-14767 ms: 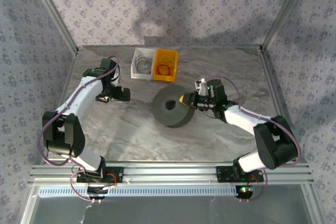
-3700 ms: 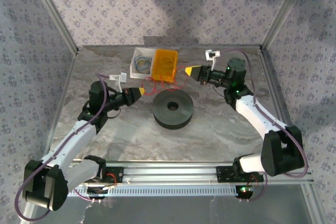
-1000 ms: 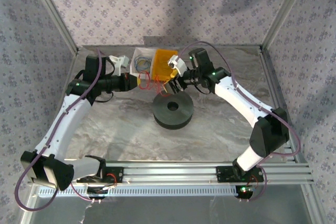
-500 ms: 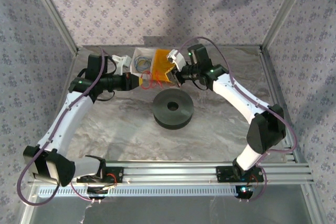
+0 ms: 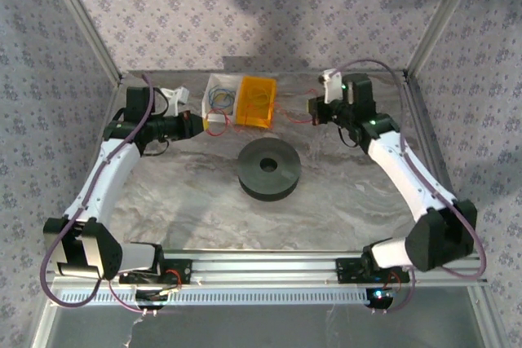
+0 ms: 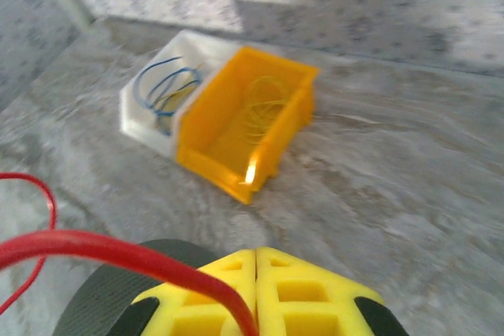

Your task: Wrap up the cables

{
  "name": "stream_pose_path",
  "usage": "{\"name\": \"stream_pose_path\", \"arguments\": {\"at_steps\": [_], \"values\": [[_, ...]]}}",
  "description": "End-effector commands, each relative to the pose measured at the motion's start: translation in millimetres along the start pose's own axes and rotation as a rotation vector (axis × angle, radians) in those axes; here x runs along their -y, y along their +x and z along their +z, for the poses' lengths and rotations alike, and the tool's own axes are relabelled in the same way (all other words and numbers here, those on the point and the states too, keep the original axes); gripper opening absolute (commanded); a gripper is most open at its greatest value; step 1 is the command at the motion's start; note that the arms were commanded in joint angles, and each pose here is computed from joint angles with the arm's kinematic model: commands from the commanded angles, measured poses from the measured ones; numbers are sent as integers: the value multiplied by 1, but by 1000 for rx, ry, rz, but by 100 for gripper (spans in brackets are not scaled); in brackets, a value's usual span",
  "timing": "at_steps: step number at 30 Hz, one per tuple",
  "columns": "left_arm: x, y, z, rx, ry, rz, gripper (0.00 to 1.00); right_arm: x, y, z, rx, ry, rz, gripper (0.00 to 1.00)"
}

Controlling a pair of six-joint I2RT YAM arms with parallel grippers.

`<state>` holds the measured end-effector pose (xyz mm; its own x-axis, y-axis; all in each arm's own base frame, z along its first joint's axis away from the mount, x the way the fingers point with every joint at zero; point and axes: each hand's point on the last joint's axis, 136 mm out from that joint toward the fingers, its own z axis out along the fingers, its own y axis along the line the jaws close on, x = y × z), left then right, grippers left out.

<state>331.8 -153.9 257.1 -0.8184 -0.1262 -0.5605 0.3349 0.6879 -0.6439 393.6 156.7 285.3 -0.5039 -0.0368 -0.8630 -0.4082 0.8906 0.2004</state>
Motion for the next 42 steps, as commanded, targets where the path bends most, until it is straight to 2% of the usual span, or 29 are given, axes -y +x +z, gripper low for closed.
{"name": "stream_pose_path", "arguments": {"at_steps": [1,7,12,20,25,28,31,35,39,42], "values": [[-14,-3,-6,15,-48,5,0,39,-3,-31,61,179,112,0],[-38,-1,-11,-7,-184,2,0,81,-4,-98,126,332,176,0],[-51,-3,-10,-11,-247,-7,0,107,-3,-136,160,409,220,0],[-74,4,-19,-59,-390,-13,0,132,-7,-175,220,486,273,0],[-99,11,-32,-108,-565,1,0,142,-9,-192,234,523,282,0],[-109,11,-41,-119,-653,20,0,140,-25,-208,278,538,265,0],[-114,11,-46,-131,-697,35,0,141,-28,-215,290,550,264,0],[-100,7,-37,-110,-607,59,0,135,-34,-214,316,503,277,0],[-59,-2,-18,-40,-376,82,0,120,-37,-200,335,385,297,0],[-34,-8,-7,-11,-269,100,0,111,-35,-189,318,358,280,0]]}}
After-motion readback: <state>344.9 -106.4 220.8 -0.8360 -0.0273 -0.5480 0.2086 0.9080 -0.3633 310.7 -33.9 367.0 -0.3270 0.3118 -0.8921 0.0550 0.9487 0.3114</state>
